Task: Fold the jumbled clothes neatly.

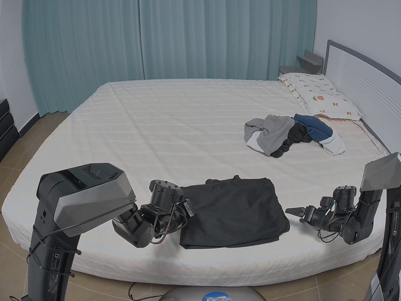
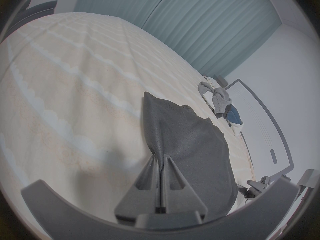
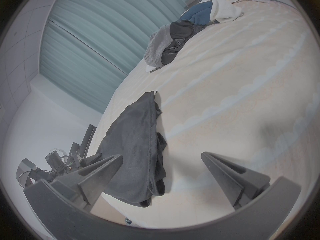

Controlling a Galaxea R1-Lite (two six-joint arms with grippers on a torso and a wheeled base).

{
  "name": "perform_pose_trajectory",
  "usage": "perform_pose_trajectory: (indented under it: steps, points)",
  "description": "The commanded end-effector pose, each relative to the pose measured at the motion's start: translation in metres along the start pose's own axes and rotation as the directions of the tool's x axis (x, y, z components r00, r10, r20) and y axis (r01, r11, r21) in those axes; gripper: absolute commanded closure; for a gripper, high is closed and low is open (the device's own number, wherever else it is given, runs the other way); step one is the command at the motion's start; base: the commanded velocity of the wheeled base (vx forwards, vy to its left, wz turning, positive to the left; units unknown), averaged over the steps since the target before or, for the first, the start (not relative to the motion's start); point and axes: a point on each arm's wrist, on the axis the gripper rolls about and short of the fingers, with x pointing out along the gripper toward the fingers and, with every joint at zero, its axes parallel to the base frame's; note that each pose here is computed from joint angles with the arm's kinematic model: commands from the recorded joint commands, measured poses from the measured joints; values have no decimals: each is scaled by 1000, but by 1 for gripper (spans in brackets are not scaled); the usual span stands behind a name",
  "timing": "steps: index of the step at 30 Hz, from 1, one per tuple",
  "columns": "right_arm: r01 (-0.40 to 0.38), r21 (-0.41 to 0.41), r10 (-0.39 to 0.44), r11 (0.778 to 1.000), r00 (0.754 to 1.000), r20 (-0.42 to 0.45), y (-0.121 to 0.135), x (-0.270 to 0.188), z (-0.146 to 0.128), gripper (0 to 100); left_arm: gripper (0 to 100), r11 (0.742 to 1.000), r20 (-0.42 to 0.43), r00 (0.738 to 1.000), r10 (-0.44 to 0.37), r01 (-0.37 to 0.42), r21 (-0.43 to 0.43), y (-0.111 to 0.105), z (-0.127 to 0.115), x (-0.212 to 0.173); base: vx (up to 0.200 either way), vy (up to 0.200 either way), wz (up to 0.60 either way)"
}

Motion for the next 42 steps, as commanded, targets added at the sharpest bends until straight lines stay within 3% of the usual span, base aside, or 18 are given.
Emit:
perform_pose_trajectory:
  steps: [1, 7, 39, 42]
  points:
    - [-2, 1, 2, 1000, 1000, 2, 0, 0, 0, 0, 100, 1000, 10, 1000, 2, -2, -9, 1, 5, -4, 0, 200, 0]
    - [-16, 90, 14, 996, 999, 33, 5, 3, 7, 0, 100, 1000, 19, 1000, 4, -4, -30, 2, 10, -6, 0, 200, 0]
    - [-17, 113, 12, 993, 999, 49, 3, 6, 11, 0, 100, 996, 41, 995, 89, -88, -30, 10, 4, -13, 0, 200, 0]
    - [-18, 113, 13, 993, 999, 48, 3, 6, 11, 0, 100, 996, 34, 995, 91, -90, -27, 10, 1, -13, 0, 0, 0]
